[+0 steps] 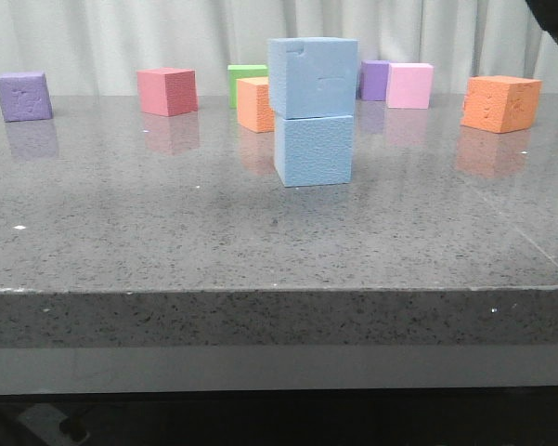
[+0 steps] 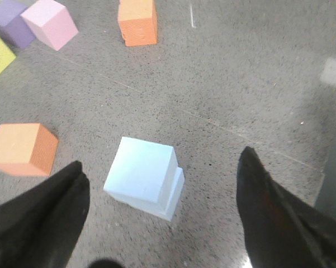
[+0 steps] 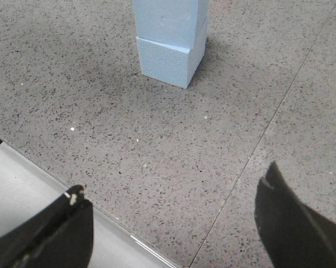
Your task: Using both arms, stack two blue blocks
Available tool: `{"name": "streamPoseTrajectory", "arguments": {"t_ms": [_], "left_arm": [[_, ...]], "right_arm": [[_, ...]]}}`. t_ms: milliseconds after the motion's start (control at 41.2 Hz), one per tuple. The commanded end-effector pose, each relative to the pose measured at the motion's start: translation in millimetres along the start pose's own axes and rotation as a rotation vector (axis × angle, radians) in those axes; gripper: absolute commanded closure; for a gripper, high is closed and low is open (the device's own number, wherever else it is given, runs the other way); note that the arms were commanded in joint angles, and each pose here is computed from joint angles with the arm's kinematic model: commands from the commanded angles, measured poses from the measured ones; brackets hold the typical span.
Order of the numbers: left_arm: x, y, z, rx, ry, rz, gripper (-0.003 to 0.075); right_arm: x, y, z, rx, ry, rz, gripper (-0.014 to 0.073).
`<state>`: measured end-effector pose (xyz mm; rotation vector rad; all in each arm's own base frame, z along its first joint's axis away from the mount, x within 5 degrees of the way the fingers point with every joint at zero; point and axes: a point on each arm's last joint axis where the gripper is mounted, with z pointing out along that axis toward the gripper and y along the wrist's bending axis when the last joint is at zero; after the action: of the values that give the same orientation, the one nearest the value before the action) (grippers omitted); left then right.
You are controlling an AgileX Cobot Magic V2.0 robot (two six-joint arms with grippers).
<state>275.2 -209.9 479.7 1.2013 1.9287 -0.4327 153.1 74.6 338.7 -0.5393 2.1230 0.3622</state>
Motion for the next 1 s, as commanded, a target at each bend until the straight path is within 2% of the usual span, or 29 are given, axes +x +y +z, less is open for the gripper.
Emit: {"name": "streamPoseTrajectory", "arguments": {"t_ms": [0, 97, 219, 364, 631, 753, 874, 971], "left_arm": [[-5, -15, -53, -0.062, -0.126, -0.049, 0.021], [6, -26, -78, -0.09, -0.159, -0.104, 0.021], [29, -38, -98, -0.109, -0.106, -0.21, 0.021], [63, -49, -103, -0.13, 0.021, -0.339, 0.021], [128, -76, -107, -0.14, 0.043, -0.434, 0.021], [161, -83, -108, -0.211, 0.037, -0.485, 0.021], [190, -86, -114, -0.33, 0.026, -0.533, 0.021], [207, -91, -118, -0.367, 0.029, -0.537, 0.021]], "right_arm": [[-11, -1, -7, 0.012, -0.089, 0.002, -0.0004], [-11, -1, -7, 0.012, -0.089, 0.002, -0.0004], [-11, -1, -7, 0.012, -0.089, 0.002, -0.0004], [-11, -1, -7, 0.012, -0.089, 0.002, -0.0004], [-11, -1, -7, 0.012, -0.089, 0.002, -0.0004], [-11, -1, -7, 0.012, -0.089, 0.002, -0.0004], [-11, -1, -7, 0.012, -0.089, 0.002, -0.0004], [-11, -1, -7, 0.012, -0.089, 0.001, -0.0004]]}}
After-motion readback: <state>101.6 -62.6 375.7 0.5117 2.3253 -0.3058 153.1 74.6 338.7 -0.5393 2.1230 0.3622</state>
